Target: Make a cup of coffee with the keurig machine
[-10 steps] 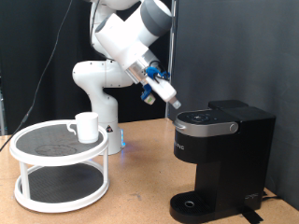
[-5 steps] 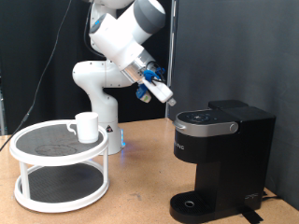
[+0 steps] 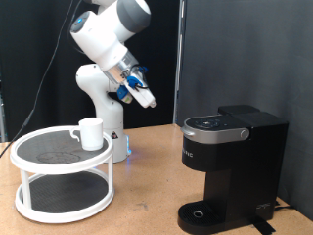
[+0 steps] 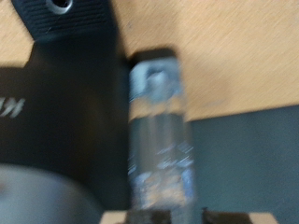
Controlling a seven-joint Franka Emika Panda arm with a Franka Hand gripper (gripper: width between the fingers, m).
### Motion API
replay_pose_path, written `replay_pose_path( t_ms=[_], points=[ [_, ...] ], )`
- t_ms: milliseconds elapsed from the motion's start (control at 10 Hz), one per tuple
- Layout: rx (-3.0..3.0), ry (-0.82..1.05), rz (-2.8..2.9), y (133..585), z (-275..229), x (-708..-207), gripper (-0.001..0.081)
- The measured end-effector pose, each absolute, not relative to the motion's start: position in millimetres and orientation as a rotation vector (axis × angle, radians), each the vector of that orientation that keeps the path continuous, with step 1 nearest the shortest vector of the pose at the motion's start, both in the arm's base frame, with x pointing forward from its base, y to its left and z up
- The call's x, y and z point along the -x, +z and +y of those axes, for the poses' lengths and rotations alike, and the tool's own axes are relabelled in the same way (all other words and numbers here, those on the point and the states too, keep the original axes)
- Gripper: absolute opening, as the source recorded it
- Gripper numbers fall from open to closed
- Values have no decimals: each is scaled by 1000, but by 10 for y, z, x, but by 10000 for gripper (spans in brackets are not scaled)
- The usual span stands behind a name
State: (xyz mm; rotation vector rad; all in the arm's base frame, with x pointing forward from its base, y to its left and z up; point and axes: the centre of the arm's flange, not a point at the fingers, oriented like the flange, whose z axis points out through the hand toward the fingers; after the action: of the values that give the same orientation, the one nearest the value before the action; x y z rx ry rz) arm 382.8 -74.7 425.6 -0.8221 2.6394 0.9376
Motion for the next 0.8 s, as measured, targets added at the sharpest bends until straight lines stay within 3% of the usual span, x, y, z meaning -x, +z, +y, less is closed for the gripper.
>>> replay_pose_path(
  t_ms=[800],
  points=[
    [985,989,2473,4450,-1334,-3326,0]
  ],
)
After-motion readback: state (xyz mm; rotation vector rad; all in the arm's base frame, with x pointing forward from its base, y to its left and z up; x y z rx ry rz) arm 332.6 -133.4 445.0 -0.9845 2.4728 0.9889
